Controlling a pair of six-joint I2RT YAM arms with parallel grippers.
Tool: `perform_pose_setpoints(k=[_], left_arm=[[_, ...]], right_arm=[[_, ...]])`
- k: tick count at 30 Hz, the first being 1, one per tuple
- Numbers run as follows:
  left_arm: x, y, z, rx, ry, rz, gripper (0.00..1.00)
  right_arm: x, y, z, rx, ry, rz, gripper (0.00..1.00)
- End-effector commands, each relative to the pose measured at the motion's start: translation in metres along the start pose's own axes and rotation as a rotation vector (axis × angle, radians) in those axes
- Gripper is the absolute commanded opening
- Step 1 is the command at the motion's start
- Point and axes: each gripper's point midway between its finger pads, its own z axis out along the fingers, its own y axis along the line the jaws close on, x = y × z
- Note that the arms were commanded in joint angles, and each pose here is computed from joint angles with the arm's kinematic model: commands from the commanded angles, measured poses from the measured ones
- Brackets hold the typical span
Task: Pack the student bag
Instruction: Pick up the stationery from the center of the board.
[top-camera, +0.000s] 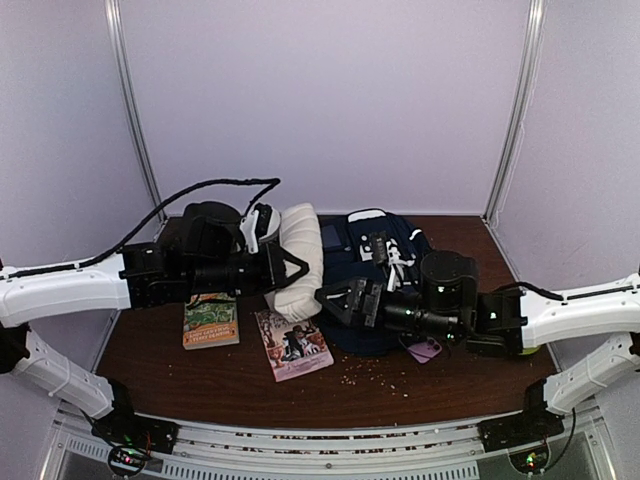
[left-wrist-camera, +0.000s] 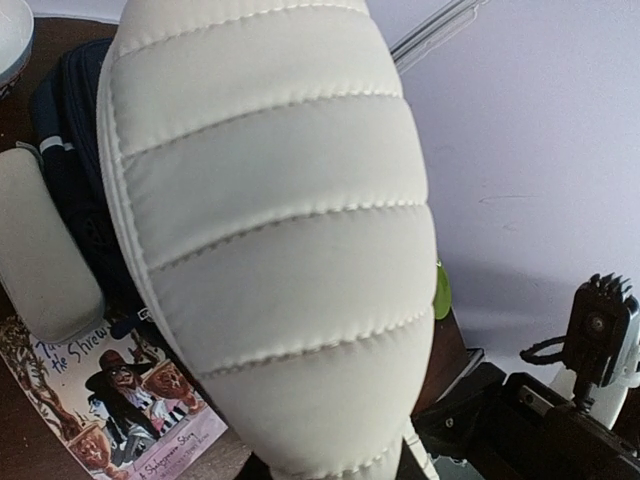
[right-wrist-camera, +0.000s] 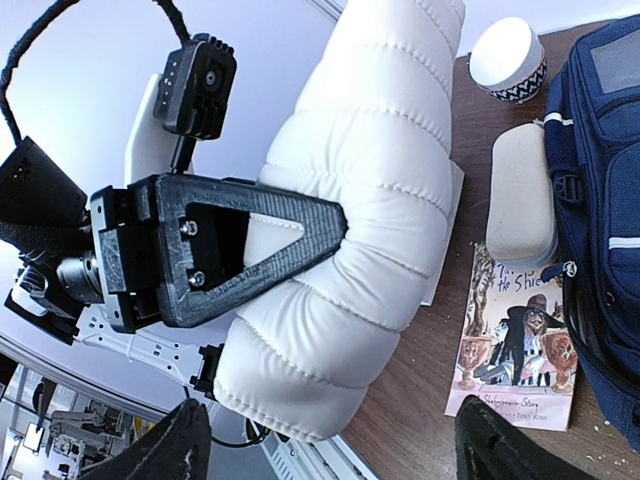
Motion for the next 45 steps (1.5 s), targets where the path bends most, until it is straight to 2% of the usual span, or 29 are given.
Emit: perform_pose_setpoints(k=[1,6,13,15,19,21,24,28,30,33,36,39,42,45], left_arm=[[-0.025,-0.027,-0.003,0.085,-0.102,-0.054,0.2],[-0.022,-0.035,-0.002,0.102,-0.095,-0.052,0.2],[-0.02,-0.048,0.0,0.129,-0.093,-0.033,0.19],[-0.018,-0.049,0.001,0.131,-0.089,-0.032,0.18],[-0.017,-0.05,0.001,0.137,-0.088,-0.028,0.2],[-0.018,-0.051,0.0,0.138,-0.09,-0.014,0.29],[-0.021,-0.052,-0.005,0.125,-0.094,0.021,0.54],[-0.03,-0.05,-0.016,0.065,-0.102,0.098,0.83],[-0.039,-0.047,-0.028,0.026,-0.123,0.148,0.97],[-0.045,-0.036,-0.044,-0.032,-0.159,0.26,0.98],[-0.038,-0.03,-0.041,-0.056,-0.137,0.474,0.98],[-0.008,-0.022,-0.011,-0.051,0.017,0.753,0.94],[0.036,-0.012,0.029,-0.033,0.235,0.973,0.83],[0.069,-0.006,0.068,-0.016,0.381,1.151,0.74]], right_arm=[[-0.007,0.009,-0.001,-0.024,-0.035,0.003,0.85],[0.004,0.016,0.009,0.011,0.071,-0.092,0.83],[0.008,0.017,0.018,-0.015,0.065,-0.028,0.78],[0.01,0.017,0.021,-0.016,0.072,-0.024,0.7],[0.008,0.014,0.021,-0.004,0.061,-0.021,0.43],[0.004,0.012,0.016,0.002,0.039,-0.025,0.28],[-0.002,0.008,0.004,0.022,0.011,-0.048,0.12],[-0.017,-0.005,-0.02,0.108,-0.046,-0.099,0.0],[-0.027,-0.018,-0.038,0.192,-0.081,-0.134,0.0],[-0.044,-0.049,-0.076,0.39,-0.138,-0.208,0.0],[-0.055,-0.09,-0.125,0.608,-0.183,-0.256,0.0],[-0.053,-0.117,-0.164,0.696,-0.198,-0.256,0.0],[-0.046,-0.135,-0.193,0.725,-0.212,-0.224,0.0],[-0.039,-0.144,-0.21,0.715,-0.221,-0.184,0.0]])
